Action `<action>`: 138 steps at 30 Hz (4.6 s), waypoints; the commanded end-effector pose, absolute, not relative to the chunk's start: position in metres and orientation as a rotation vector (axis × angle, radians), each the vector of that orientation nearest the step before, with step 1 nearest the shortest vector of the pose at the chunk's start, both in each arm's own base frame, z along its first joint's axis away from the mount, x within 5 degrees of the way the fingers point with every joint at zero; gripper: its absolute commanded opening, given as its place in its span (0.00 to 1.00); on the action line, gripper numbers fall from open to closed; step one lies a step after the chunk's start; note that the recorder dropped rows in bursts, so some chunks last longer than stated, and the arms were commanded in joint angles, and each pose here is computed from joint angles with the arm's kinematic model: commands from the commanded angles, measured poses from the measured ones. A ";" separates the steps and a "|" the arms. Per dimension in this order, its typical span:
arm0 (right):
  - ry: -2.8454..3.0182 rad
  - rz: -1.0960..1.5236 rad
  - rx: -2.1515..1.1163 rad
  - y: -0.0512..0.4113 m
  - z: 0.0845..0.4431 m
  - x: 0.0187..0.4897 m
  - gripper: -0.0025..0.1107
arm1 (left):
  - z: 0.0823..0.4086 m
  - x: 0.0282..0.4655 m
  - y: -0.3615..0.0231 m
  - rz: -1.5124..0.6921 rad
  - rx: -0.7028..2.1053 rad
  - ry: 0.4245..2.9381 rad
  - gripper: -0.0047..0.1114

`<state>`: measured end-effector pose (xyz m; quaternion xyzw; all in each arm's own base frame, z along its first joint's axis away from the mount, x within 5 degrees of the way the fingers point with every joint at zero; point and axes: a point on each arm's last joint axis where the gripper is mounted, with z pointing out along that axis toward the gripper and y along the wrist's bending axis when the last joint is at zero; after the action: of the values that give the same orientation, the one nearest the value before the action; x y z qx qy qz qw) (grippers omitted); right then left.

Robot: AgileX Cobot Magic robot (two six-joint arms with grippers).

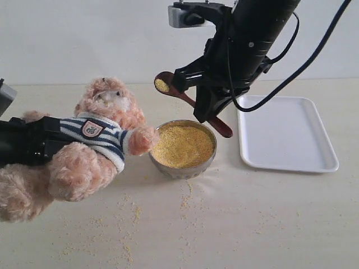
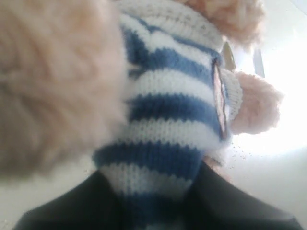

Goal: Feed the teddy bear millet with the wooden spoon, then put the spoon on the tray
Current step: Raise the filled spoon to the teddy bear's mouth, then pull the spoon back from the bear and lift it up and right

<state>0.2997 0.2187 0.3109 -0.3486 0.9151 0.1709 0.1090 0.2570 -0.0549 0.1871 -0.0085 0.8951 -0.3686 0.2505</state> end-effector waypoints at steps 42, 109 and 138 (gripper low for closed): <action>2.401 0.682 -1.178 0.276 0.280 0.311 0.02 | 0.194 0.253 -0.062 -1.121 -0.034 2.400 0.08; 2.102 -0.169 -1.470 0.300 0.277 0.294 0.02 | 0.197 0.257 -0.062 -1.135 -0.080 2.345 0.08; 2.374 0.085 -1.164 0.301 0.281 0.281 0.02 | 0.198 0.259 -0.062 -1.124 -0.051 2.319 0.08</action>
<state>0.2848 0.3032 0.2694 -0.4382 0.8668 0.0153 0.2376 0.2595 -0.0588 0.1937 -0.0270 0.8720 -0.4086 0.2683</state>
